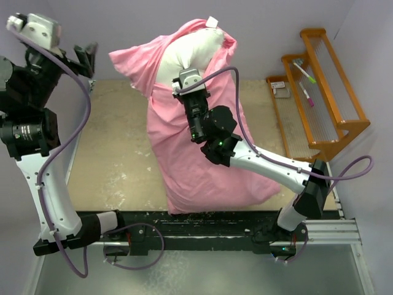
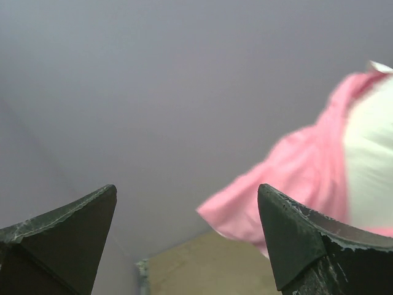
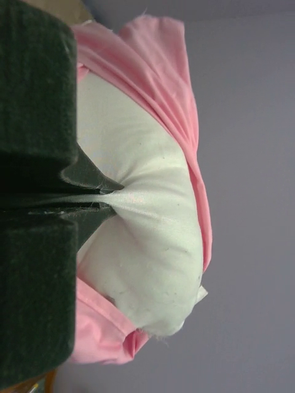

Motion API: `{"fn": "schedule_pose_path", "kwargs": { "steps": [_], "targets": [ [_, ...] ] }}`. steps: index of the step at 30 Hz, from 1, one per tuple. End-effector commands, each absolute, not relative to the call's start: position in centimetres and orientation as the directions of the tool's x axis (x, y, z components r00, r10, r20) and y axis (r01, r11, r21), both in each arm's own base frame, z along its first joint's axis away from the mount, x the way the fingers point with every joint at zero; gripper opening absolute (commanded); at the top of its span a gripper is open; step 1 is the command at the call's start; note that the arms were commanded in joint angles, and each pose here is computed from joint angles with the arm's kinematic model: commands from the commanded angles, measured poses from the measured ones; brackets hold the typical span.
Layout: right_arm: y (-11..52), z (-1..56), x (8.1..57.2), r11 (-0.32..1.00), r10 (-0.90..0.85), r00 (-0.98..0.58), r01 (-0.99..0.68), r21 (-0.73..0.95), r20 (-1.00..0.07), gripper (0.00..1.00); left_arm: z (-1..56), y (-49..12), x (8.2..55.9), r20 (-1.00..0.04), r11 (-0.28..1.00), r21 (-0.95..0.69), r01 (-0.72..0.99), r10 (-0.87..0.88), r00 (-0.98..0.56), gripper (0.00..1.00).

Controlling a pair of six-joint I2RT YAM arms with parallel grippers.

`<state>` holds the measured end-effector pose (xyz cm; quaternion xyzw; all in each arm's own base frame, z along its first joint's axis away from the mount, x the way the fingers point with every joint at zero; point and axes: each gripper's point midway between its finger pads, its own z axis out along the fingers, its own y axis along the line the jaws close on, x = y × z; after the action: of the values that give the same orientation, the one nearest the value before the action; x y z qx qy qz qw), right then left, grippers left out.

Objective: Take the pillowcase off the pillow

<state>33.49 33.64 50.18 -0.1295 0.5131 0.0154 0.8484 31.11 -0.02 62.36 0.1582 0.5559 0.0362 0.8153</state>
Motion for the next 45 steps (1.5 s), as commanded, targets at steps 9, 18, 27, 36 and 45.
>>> {"fn": "schedule_pose_path", "kwargs": {
  "steps": [9,18,27,36,45],
  "targets": [
    [31.1,60.6,29.6,0.949,0.266,0.593,-0.299,0.099,-0.760,0.00,49.1,-11.3,32.9,-0.996,0.734,0.066,0.676,0.087,0.002,0.99],
    [33.4,59.8,28.3,0.949,0.243,0.576,-0.308,0.068,-0.780,0.00,49.6,-13.3,35.6,-0.993,0.786,0.112,0.608,0.110,0.041,0.94],
    [33.0,60.5,26.8,0.939,0.265,0.580,-0.338,0.068,-0.770,0.00,48.9,-9.9,36.9,-0.950,0.848,0.312,0.429,0.279,0.140,0.68],
    [32.7,60.4,26.0,0.932,0.263,0.578,-0.359,0.049,-0.773,0.00,48.6,-7.4,38.8,-0.931,0.890,0.361,0.280,0.330,0.153,0.18],
    [30.9,59.7,26.5,0.934,0.261,0.556,-0.352,0.061,-0.789,0.00,51.9,-3.5,39.0,-0.915,0.925,0.376,0.048,0.363,0.178,0.02]
  ]
}}
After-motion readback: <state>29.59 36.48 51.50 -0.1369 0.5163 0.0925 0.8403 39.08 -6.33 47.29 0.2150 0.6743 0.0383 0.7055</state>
